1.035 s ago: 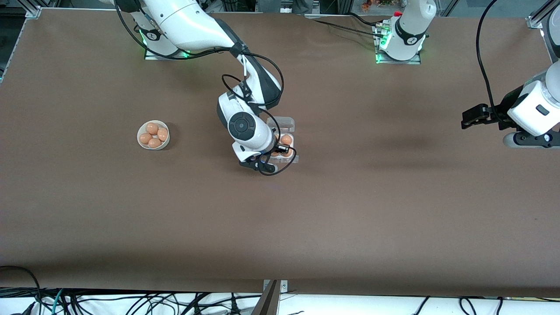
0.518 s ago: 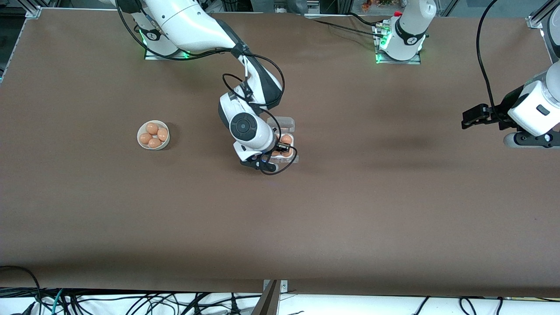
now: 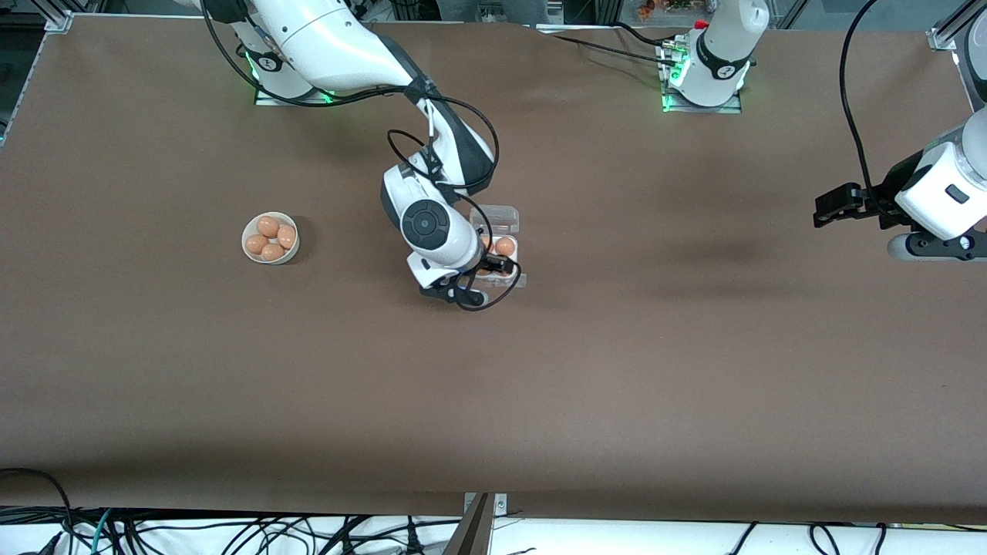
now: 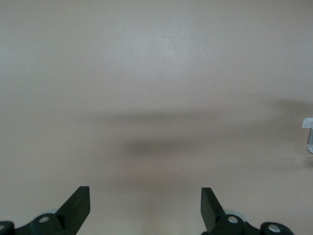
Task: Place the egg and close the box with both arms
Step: 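Lower the egg into the empty slot and open the right gripper, then withdraw the right gripper while the left gripper reaches the carton lid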
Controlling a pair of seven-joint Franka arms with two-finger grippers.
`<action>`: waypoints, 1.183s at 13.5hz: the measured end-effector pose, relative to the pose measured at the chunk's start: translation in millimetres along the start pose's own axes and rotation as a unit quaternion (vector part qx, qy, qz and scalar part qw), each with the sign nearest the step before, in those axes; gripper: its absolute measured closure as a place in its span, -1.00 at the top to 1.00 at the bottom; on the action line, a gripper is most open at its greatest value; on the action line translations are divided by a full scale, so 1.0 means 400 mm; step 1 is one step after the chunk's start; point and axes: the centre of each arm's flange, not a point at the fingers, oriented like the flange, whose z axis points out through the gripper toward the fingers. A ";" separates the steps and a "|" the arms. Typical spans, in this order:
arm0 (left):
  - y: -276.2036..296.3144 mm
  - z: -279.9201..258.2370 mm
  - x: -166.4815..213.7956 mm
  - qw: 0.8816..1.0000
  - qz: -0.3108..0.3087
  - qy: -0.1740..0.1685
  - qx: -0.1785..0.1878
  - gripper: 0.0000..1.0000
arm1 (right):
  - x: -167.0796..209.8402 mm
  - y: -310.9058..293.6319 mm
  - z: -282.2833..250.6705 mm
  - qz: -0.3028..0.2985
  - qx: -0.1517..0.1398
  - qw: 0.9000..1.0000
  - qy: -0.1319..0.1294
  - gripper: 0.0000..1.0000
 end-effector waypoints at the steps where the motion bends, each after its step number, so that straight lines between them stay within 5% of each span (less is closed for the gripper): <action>1: 0.000 0.000 0.000 1.000 0.000 0.000 0.000 1.00 | 0.030 0.023 -0.014 -0.010 -0.003 1.000 0.009 1.00; 3: 0.007 0.000 0.000 1.000 -0.001 0.000 -0.005 1.00 | 0.098 0.081 -0.048 -0.018 -0.010 0.999 0.027 1.00; 7: 0.126 0.003 -0.009 0.995 -0.032 -0.018 -0.091 0.90 | 0.211 0.234 -0.184 -0.037 -0.050 0.997 0.040 1.00; 10: 0.350 0.038 -0.053 0.994 -0.041 -0.063 -0.085 0.67 | 0.300 0.423 -0.343 -0.079 -0.088 0.992 0.032 1.00; 13: 0.625 0.116 -0.126 0.987 -0.056 -0.125 -0.089 0.02 | 0.371 0.619 -0.507 -0.076 -0.076 0.993 0.050 1.00; 16: 0.786 0.245 -0.155 0.974 -0.066 -0.195 -0.091 -0.25 | 0.370 0.832 -0.679 -0.065 -0.069 0.993 0.069 1.00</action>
